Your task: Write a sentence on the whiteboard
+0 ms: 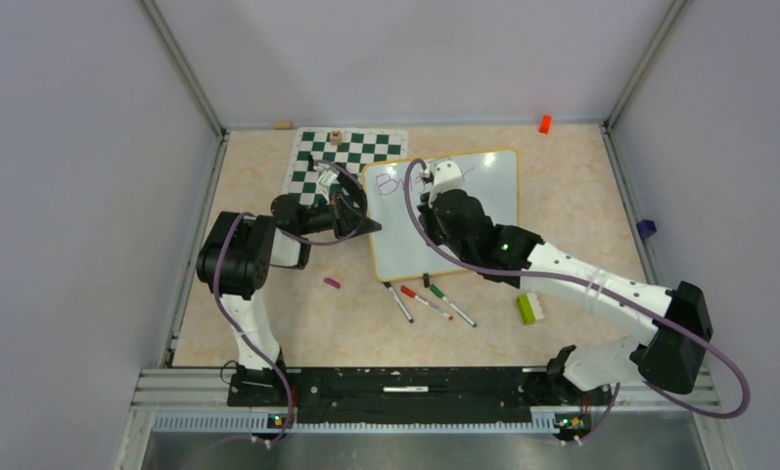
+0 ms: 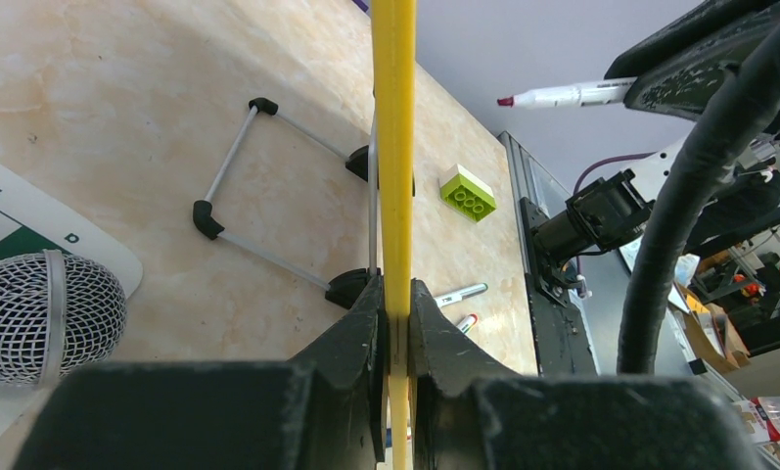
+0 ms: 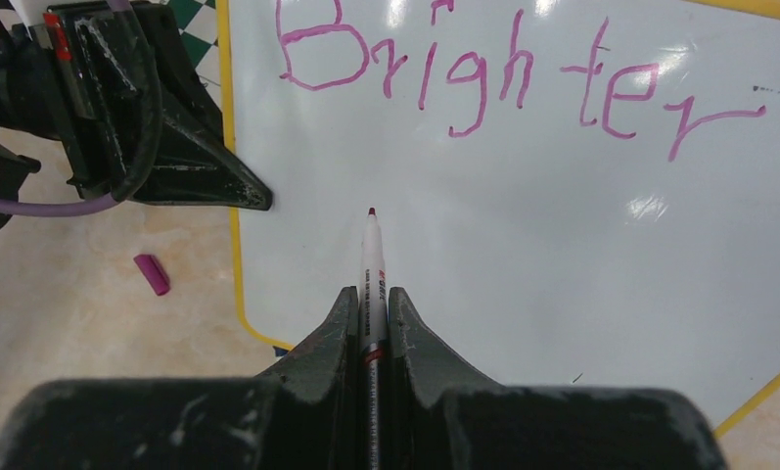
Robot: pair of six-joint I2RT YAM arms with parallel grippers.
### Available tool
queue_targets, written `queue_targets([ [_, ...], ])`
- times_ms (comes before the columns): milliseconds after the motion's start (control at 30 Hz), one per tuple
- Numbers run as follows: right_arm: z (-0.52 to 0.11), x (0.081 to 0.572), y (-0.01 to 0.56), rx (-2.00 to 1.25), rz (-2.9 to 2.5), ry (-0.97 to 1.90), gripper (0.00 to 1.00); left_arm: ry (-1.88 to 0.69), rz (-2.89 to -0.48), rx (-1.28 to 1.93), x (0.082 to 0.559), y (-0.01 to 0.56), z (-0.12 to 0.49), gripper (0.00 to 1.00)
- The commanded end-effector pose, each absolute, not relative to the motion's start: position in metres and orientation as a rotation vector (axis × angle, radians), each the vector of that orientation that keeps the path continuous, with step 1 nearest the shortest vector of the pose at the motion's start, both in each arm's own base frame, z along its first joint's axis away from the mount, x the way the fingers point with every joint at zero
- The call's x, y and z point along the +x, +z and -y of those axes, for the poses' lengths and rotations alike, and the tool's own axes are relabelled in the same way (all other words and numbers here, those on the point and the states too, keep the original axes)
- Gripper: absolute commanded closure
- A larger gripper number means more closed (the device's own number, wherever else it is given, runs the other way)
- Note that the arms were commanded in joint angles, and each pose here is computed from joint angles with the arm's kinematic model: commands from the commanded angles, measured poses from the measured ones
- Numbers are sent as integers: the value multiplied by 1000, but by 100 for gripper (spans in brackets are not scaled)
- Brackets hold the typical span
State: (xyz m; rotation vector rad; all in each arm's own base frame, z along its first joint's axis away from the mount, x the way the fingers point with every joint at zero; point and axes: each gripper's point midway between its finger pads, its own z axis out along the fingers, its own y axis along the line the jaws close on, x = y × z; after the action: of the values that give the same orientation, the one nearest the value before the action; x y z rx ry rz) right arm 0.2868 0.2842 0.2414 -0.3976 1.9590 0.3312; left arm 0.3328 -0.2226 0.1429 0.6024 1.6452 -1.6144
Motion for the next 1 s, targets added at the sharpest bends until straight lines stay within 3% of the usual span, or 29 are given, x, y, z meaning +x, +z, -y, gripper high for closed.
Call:
queue_targets([
  [0, -294, 293, 266, -338, -1882, 330, 100, -1540, -1537, 674, 335, 166, 220, 100],
  [967, -329, 306, 249, -420, -1872, 337, 100, -1573, -1527, 660, 338, 167, 217, 100],
])
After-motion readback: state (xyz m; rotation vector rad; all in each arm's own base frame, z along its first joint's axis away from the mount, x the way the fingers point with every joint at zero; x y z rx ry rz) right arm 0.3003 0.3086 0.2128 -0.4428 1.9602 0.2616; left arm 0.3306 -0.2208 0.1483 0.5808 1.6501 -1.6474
